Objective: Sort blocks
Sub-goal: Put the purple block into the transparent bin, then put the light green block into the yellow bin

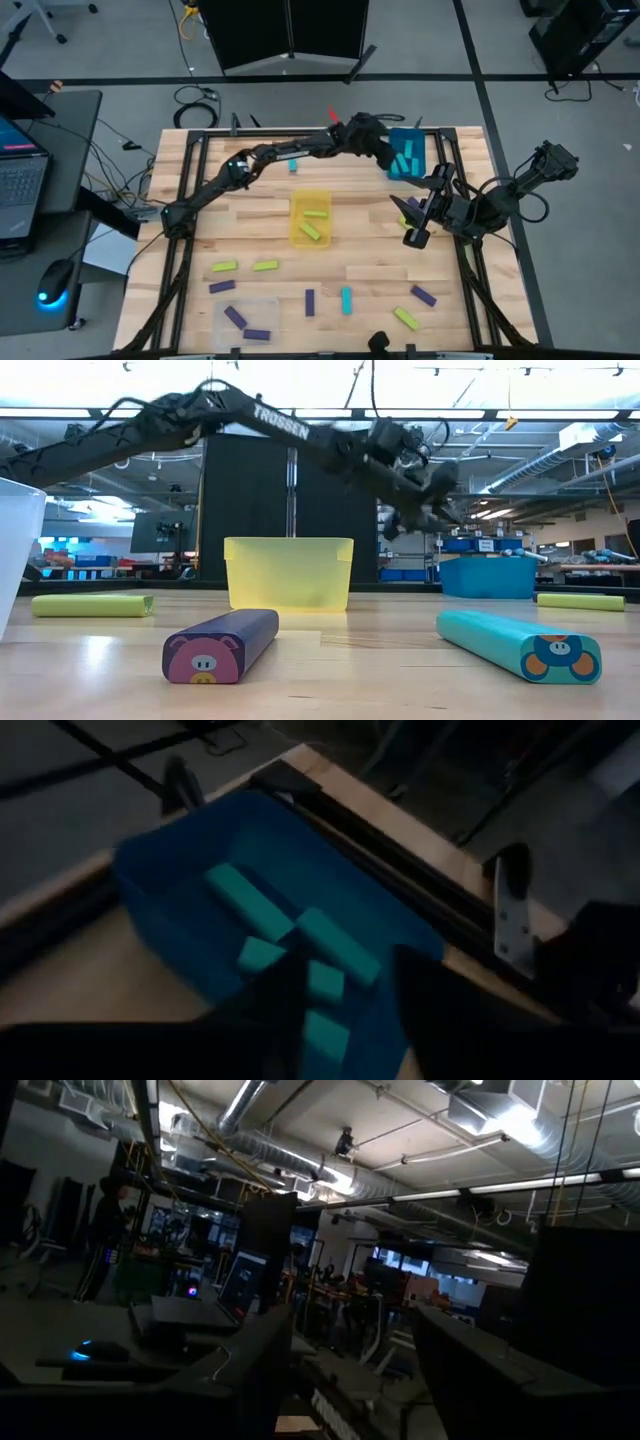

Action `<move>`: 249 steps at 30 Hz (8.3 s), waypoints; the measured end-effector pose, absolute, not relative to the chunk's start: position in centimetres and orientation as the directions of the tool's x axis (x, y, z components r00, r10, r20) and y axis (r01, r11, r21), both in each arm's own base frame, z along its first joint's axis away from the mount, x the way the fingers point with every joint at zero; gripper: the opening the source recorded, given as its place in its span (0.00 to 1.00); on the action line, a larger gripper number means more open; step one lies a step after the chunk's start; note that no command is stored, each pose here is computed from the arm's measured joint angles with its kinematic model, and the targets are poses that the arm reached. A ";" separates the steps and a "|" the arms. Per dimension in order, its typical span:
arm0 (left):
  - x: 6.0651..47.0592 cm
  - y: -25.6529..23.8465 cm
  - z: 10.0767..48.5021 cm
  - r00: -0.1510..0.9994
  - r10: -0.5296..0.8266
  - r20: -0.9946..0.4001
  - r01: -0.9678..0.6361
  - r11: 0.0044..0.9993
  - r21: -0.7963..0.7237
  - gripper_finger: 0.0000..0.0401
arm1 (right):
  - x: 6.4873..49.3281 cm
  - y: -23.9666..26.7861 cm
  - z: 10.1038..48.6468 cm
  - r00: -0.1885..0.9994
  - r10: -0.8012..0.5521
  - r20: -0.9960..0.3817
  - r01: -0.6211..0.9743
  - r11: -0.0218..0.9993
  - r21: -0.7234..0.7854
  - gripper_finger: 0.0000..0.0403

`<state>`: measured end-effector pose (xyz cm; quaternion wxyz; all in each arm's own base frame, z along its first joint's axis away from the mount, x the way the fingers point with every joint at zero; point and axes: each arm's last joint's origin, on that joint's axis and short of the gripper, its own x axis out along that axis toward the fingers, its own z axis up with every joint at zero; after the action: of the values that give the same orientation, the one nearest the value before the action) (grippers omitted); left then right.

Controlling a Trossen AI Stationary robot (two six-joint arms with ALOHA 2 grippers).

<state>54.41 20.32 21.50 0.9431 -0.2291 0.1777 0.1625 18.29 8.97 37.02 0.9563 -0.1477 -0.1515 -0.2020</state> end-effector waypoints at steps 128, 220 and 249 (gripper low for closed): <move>16.1 -1.2 34.4 0.960 0.268 -0.075 -0.275 0.955 -0.108 0.03 | 12.1 -0.5 11.3 0.127 -0.426 -0.896 0.882 0.463 -0.095 0.29; 11.0 -2.3 28.7 0.973 0.228 -0.026 -0.227 0.941 -0.251 0.03 | 51.2 20.6 22.8 0.839 0.240 -0.487 -0.317 0.945 -0.081 0.51; 12.4 -2.7 25.4 0.907 0.282 -0.312 -0.371 0.886 -0.279 0.05 | 42.5 7.2 23.0 0.979 0.030 -0.203 -0.032 0.999 -0.009 0.01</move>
<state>12.38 -2.73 25.41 0.9619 -0.1685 0.1327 0.1696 42.46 7.24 23.01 0.9947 -0.0062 0.1018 0.0155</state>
